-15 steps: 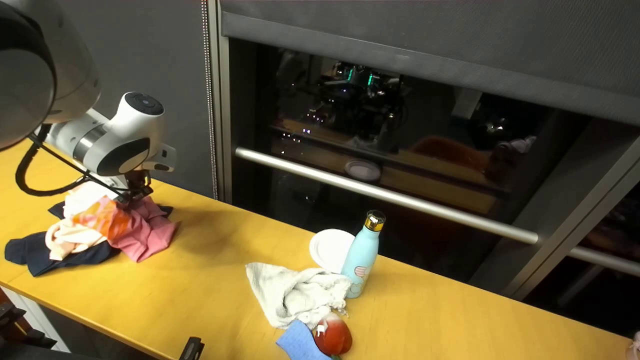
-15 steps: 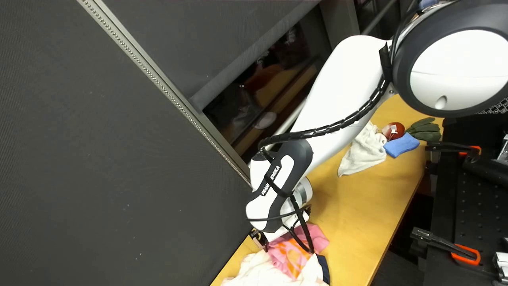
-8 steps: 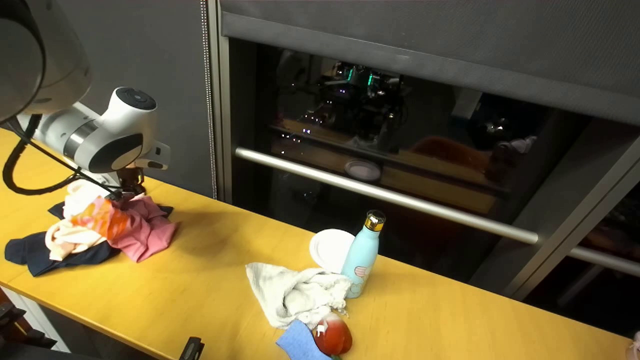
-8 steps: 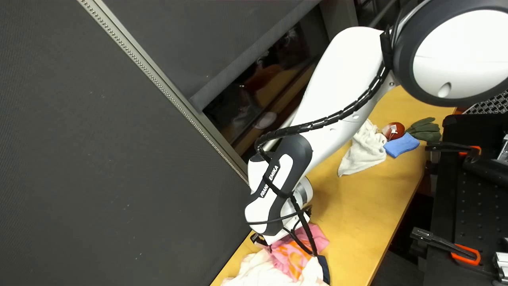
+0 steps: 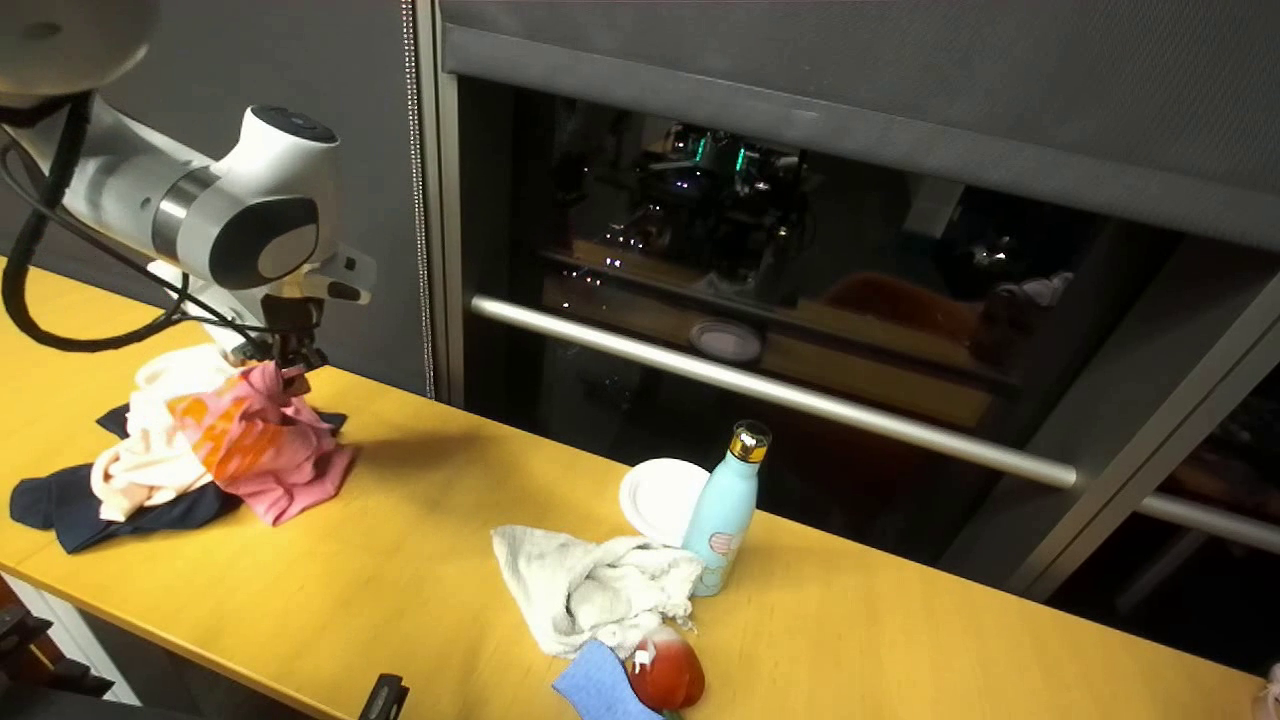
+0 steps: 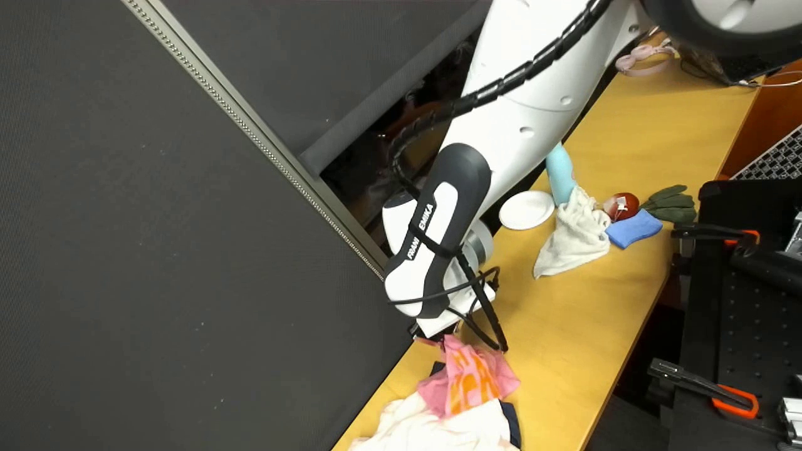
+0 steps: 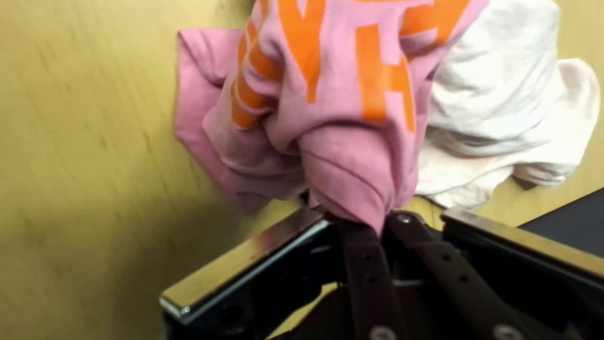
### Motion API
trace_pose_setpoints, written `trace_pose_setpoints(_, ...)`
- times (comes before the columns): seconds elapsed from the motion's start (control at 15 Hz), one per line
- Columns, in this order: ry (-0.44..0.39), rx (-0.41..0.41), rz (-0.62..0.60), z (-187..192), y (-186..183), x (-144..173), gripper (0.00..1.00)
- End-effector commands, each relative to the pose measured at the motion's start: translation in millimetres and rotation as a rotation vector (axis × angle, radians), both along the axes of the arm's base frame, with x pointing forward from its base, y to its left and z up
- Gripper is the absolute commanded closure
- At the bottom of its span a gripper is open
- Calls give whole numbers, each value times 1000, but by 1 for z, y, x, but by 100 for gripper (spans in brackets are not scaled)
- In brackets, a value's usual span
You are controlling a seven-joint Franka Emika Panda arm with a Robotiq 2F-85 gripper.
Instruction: Separate the shirts on the table
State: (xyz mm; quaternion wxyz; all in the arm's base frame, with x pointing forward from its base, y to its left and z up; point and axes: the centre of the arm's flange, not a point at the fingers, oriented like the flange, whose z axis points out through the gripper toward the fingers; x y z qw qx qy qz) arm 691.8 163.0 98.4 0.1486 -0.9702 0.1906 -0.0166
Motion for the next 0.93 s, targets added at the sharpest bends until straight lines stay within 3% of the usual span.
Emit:
trace_pose_setpoints(0.0, 44, -61, -24, 57, -36, -29, 99)
trace_pose_setpoints(0.47, 205, -43, 28, 143, -54, -109, 99)
trace_pose_setpoints(0.87, 334, 79, 206, 211, -64, -200, 99)
